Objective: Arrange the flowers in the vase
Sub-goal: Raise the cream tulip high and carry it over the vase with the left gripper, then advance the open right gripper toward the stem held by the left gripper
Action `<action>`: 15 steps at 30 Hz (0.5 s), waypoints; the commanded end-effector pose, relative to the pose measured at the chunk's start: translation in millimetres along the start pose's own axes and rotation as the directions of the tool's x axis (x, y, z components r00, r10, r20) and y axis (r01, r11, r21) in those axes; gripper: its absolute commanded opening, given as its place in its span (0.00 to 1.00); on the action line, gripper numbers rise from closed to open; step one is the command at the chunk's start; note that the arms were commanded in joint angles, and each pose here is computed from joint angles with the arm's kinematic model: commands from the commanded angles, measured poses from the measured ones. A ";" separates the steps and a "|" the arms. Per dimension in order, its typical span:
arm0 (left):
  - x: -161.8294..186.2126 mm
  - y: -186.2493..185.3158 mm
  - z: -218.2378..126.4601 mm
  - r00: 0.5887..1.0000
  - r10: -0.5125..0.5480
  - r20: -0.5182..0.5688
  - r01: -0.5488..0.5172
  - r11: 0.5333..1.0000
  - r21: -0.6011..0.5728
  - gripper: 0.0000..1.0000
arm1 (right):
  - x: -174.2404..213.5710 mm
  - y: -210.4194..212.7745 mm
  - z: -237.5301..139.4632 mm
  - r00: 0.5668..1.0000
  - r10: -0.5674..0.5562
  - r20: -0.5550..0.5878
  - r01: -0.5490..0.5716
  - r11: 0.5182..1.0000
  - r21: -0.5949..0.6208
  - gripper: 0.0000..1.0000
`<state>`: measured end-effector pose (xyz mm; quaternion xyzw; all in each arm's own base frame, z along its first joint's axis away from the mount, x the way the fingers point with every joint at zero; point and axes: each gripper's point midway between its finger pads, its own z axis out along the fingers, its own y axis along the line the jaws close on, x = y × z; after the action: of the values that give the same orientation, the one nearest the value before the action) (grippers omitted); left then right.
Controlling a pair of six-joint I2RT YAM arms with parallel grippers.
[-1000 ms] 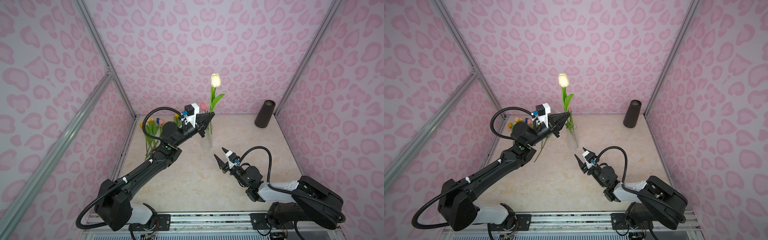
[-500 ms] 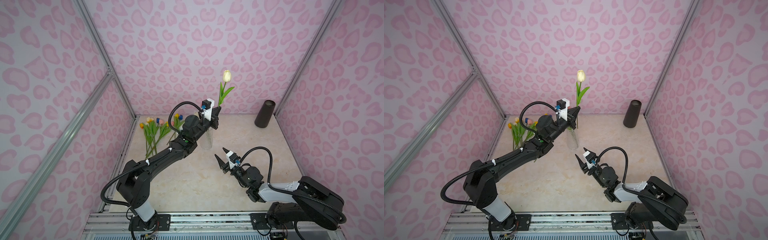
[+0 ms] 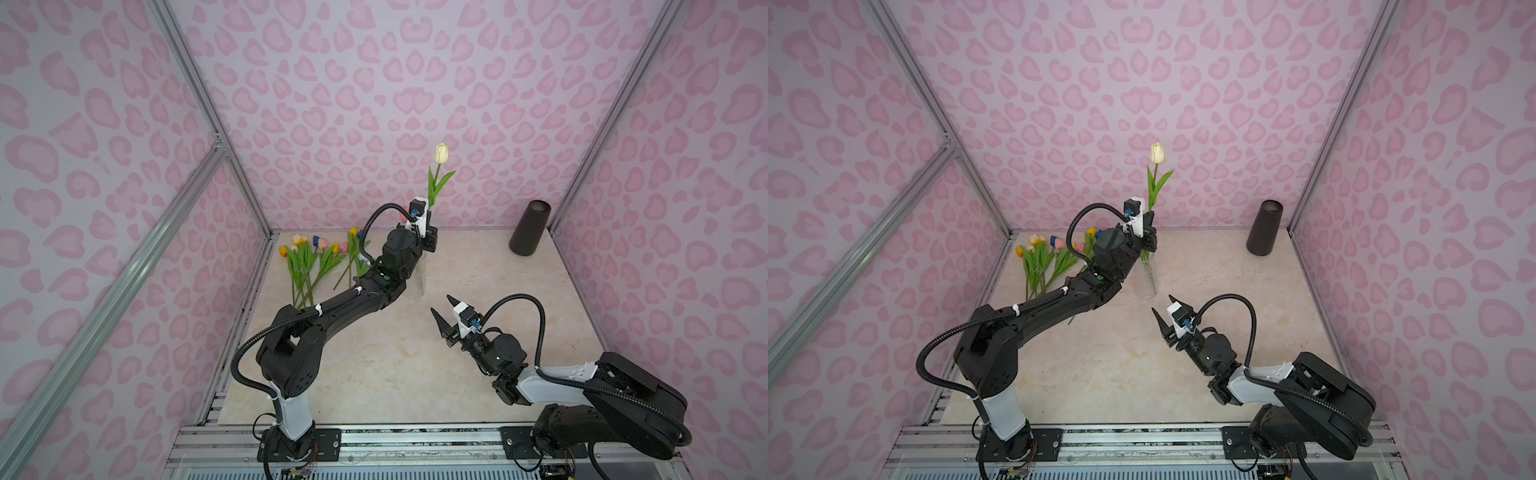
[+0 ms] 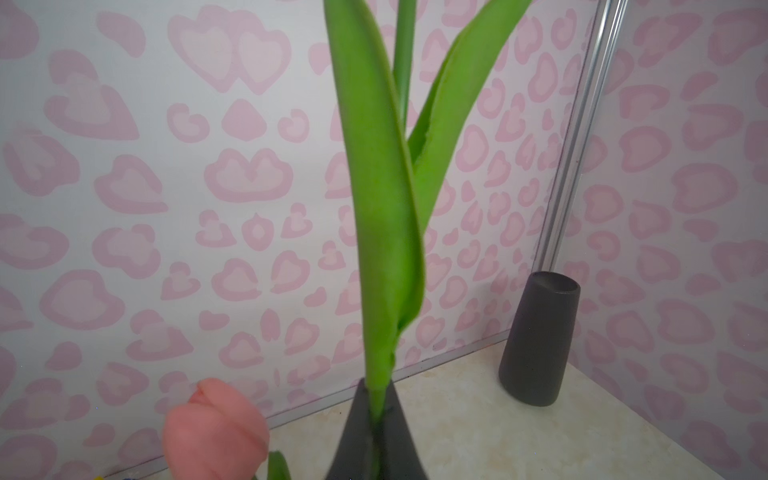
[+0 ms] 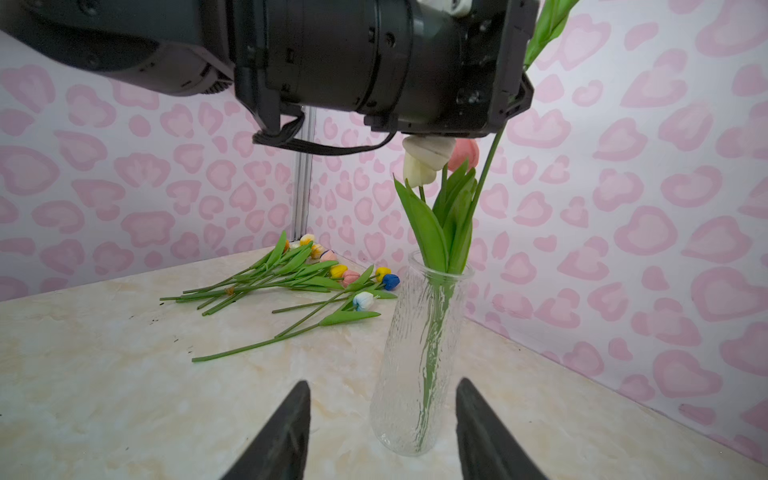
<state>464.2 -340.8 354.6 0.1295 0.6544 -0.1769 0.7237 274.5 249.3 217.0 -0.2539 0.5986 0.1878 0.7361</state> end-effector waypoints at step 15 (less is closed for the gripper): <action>-13.9 -11.7 -9.8 0.997 0.067 0.038 -0.068 0.997 0.034 0.35 | -6.4 -2.5 -1.3 1.000 -0.005 0.030 0.005 1.000 0.014 0.55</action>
<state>456.2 -346.1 350.1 0.1553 0.6535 -0.1584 0.7237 274.7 248.7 216.5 -0.2541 0.5990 0.1855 0.7363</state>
